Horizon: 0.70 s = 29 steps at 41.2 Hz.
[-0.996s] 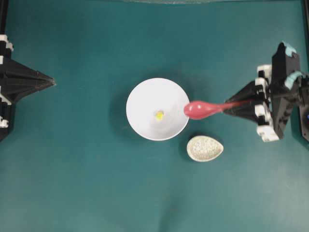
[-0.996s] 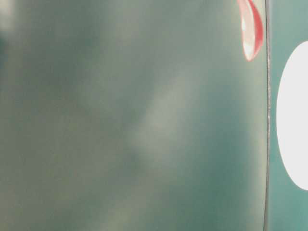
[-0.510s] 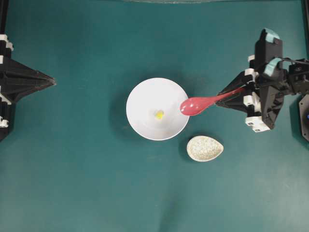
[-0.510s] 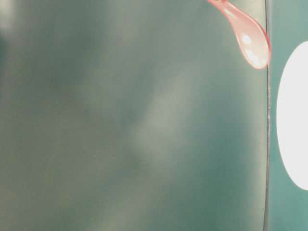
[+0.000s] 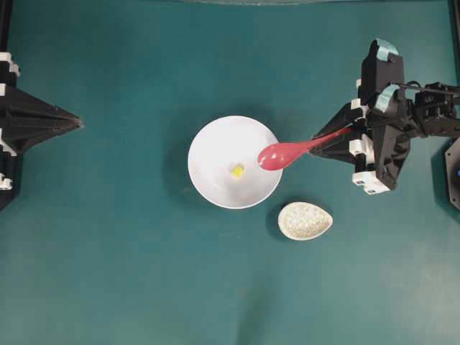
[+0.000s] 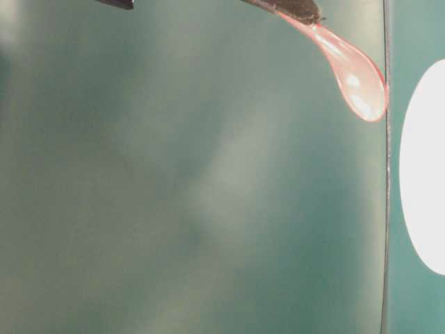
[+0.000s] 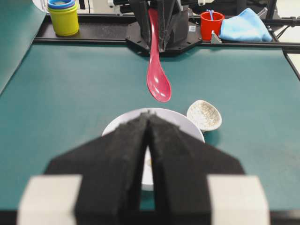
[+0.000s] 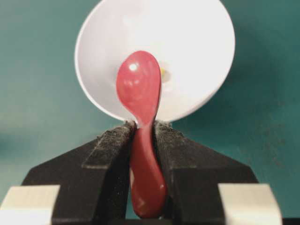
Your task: Scoop the yellow hexagonal prism block from the bowl with a spoon using the right arm.
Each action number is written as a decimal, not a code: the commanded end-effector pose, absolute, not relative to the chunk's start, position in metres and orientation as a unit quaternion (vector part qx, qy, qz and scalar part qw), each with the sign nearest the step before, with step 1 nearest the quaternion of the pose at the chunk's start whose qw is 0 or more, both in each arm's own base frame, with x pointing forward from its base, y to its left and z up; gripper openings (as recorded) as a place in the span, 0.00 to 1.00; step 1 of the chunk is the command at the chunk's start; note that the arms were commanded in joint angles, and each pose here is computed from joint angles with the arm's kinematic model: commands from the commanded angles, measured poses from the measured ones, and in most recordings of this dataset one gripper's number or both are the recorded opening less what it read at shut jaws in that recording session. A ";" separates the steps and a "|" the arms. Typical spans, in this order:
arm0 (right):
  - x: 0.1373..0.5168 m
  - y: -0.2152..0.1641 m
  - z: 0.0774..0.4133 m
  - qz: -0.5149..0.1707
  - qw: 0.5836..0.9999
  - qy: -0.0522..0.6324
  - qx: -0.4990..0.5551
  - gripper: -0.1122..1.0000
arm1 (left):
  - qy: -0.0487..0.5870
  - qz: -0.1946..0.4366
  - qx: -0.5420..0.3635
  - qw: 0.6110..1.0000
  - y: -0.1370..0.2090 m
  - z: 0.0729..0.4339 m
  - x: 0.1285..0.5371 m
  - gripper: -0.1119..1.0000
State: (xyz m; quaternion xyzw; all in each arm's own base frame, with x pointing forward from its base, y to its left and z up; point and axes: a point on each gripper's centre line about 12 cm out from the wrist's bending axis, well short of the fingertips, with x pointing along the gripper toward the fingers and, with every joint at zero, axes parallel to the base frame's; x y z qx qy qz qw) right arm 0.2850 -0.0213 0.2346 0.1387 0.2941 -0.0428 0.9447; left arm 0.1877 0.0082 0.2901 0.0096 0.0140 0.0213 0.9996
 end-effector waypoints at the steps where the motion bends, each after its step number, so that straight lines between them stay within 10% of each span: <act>1: 0.287 -0.022 0.245 -0.040 0.946 0.290 0.140 0.31 | -0.004 0.022 0.012 1.000 0.008 0.303 0.188 0.13; 29: 0.248 0.002 0.244 -0.010 0.940 0.291 0.180 0.31 | -0.001 0.022 0.011 1.000 0.008 0.303 0.188 0.13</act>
